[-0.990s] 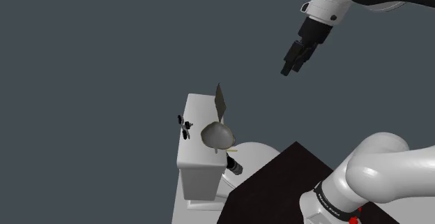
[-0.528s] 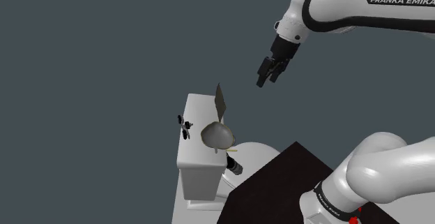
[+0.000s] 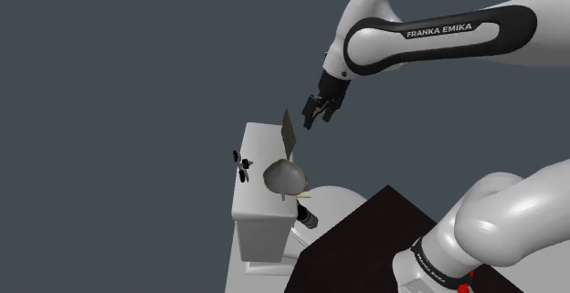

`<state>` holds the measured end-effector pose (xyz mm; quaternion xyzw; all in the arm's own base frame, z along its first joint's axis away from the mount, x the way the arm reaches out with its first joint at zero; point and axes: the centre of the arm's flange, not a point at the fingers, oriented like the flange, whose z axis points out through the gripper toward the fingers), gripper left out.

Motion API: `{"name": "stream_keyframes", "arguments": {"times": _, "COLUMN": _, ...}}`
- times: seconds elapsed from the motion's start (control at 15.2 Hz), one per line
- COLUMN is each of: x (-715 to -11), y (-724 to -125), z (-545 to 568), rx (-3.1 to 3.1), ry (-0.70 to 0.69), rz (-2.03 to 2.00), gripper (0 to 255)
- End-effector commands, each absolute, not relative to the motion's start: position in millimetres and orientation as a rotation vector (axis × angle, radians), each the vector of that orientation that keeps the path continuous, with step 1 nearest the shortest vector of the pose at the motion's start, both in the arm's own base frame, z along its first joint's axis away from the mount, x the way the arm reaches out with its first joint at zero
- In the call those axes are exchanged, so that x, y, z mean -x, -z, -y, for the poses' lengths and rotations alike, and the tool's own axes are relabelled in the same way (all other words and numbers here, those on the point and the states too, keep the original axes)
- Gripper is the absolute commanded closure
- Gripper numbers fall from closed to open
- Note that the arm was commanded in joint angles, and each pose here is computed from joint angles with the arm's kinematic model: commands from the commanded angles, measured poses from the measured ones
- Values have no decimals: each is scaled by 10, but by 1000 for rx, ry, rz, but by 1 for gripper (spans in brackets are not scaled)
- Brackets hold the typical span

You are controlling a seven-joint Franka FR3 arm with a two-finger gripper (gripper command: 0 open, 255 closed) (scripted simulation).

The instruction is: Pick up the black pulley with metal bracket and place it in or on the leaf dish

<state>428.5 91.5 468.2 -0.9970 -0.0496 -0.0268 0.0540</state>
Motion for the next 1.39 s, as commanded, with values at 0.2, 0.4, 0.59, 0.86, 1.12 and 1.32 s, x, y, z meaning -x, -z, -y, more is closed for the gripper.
{"name": "stream_keyframes", "arguments": {"times": 0.2, "x": -4675, "y": -4211, "z": -1122, "rx": 3033, "ry": 79, "rz": 144, "gripper": 0}}
{"name": "stream_keyframes", "arguments": {"times": 0.4, "x": -4907, "y": -3917, "z": -1261, "rx": 3036, "ry": 76, "rz": 140, "gripper": 0}}
{"name": "stream_keyframes", "arguments": {"times": 0.59, "x": -5139, "y": -3623, "z": -1398, "rx": 3039, "ry": 73, "rz": 136, "gripper": 0}}
{"name": "stream_keyframes", "arguments": {"times": 0.86, "x": -5447, "y": -3229, "z": -1579, "rx": 3043, "ry": 68, "rz": 131, "gripper": 0}}
{"name": "stream_keyframes", "arguments": {"times": 1.12, "x": -5755, "y": -2834, "z": -1757, "rx": 3047, "ry": 64, "rz": 125, "gripper": 0}}
{"name": "stream_keyframes", "arguments": {"times": 1.32, "x": -5985, "y": -2536, "z": -1889, "rx": 3050, "ry": 60, "rz": 122, "gripper": 0}}
